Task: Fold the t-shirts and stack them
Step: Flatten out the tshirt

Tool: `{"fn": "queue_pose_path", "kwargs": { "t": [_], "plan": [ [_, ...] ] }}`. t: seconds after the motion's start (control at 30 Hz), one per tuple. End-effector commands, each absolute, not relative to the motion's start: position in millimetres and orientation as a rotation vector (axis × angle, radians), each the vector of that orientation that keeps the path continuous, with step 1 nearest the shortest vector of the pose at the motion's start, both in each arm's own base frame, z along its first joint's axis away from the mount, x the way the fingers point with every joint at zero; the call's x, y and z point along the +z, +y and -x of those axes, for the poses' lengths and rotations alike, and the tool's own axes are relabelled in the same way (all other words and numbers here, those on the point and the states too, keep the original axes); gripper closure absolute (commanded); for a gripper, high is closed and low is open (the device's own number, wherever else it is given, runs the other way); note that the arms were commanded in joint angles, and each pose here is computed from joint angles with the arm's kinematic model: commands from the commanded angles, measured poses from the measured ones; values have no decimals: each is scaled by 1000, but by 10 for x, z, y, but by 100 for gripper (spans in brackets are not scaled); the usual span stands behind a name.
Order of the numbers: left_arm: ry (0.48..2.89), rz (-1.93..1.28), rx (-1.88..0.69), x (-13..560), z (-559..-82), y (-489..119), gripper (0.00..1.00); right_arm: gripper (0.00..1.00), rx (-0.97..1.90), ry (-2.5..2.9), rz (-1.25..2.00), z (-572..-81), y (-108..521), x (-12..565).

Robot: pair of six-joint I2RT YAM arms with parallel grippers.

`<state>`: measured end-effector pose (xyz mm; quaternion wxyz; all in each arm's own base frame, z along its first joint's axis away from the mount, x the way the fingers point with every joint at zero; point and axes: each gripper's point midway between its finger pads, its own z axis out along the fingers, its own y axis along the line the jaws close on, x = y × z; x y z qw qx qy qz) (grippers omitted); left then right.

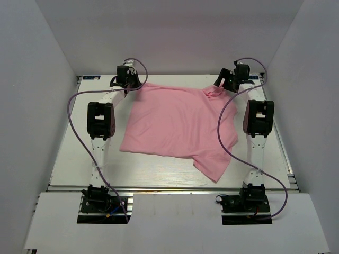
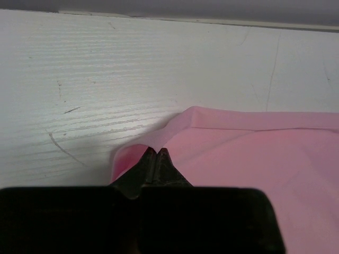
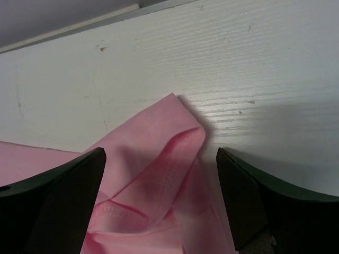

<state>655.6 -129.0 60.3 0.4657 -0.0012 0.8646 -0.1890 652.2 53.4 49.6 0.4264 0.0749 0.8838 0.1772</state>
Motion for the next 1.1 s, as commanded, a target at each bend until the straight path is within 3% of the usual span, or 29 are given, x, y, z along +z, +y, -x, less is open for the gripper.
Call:
{"fn": "queue_pose_path", "kwargs": {
  "t": [0.0,0.1,0.3,0.33,0.4,0.43,0.73,0.8,0.87,1.07],
  "plan": [
    [2077,-2,-496,729,-6642,-1285,100,10,467,2091,-225,-6772,544,782],
    [2077,-2,-496,729,-6642,-1285,100,14,476,2070,-233,-6822,557,795],
    [2077,-2,-496,729,-6642,-1285,100,36,530,2044,-257,-6854,615,846],
    [2068,-9,-506,749,-6650,-1301,100,47,527,2038,-258,-6861,602,868],
    [2068,-9,-506,749,-6650,-1301,100,54,525,2036,-263,-6863,596,874],
    [2068,-9,-506,749,-6650,-1301,100,63,524,2038,-271,-6865,592,857],
    [2059,-17,-515,811,-6625,-1313,100,62,499,2063,-293,-6849,562,750],
    [2068,-22,-526,774,-6600,-1329,100,75,494,2070,-307,-6851,551,699],
    [2069,-22,-526,774,-6600,-1329,100,100,487,2072,-314,-6852,531,703],
    [2060,-33,-521,921,-6547,-1319,100,100,476,2029,-288,-6751,526,1111]
  ]
}}
